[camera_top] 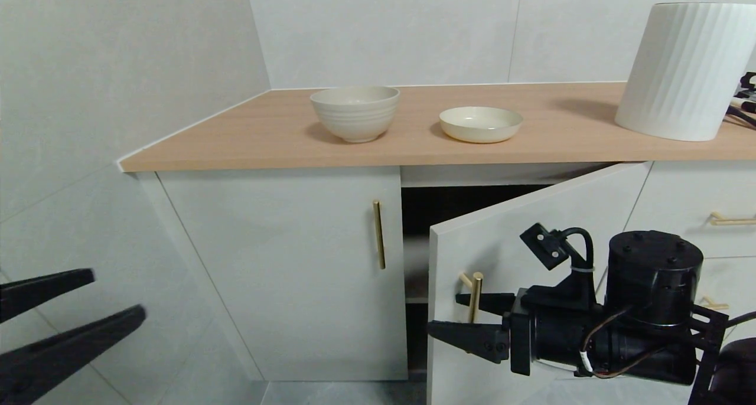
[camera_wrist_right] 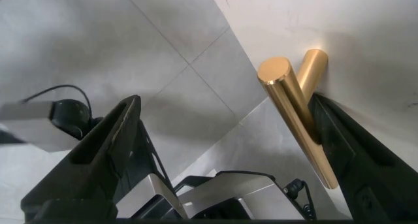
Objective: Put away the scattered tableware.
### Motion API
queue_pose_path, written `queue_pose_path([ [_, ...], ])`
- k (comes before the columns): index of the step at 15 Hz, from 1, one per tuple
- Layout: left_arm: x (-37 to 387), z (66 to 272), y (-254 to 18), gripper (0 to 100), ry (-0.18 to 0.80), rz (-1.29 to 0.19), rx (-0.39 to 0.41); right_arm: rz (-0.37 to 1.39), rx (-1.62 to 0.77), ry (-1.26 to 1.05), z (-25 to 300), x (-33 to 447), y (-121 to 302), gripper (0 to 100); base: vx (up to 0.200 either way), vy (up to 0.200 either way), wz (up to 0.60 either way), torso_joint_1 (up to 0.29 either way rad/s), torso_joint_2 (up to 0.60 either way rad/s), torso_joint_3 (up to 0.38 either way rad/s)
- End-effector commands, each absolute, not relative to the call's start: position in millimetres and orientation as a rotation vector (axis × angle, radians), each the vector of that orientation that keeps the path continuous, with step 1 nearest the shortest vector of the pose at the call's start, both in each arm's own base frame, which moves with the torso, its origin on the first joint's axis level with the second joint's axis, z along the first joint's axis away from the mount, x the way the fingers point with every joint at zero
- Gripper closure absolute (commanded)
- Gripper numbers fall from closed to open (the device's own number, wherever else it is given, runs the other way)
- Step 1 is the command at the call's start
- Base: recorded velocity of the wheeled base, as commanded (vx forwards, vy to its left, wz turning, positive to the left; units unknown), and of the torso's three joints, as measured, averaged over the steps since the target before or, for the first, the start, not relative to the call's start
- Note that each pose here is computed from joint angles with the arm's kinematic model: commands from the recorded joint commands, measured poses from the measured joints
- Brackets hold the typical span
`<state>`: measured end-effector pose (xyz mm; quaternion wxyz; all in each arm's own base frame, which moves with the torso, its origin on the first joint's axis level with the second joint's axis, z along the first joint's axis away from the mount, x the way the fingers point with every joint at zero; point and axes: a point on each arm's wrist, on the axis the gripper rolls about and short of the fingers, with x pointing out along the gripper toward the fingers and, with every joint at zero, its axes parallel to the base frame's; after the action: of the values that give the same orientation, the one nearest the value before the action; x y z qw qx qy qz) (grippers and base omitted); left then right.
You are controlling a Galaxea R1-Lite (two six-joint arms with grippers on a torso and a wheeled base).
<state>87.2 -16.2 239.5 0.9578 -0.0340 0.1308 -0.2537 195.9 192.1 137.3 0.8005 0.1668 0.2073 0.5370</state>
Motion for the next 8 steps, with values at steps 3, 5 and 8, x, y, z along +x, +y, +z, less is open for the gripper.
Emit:
queue_pose_path([
  [3,203,193,-73,0,0.529,-0.751,-0.142,1.182,0.351,0.45,138,187,195,0,0.0,0.0,0.0,0.0,0.0,0.0],
  [5,225,166,-102,0,0.548,-0.817,-0.11,1.191,0.347,0.462,136,184,197,0,0.0,0.0,0.0,0.0,0.0,0.0],
  [8,245,141,-131,0,0.523,-0.857,-0.112,1.199,0.343,0.471,134,181,197,0,0.0,0.0,0.0,0.0,0.0,0.0],
])
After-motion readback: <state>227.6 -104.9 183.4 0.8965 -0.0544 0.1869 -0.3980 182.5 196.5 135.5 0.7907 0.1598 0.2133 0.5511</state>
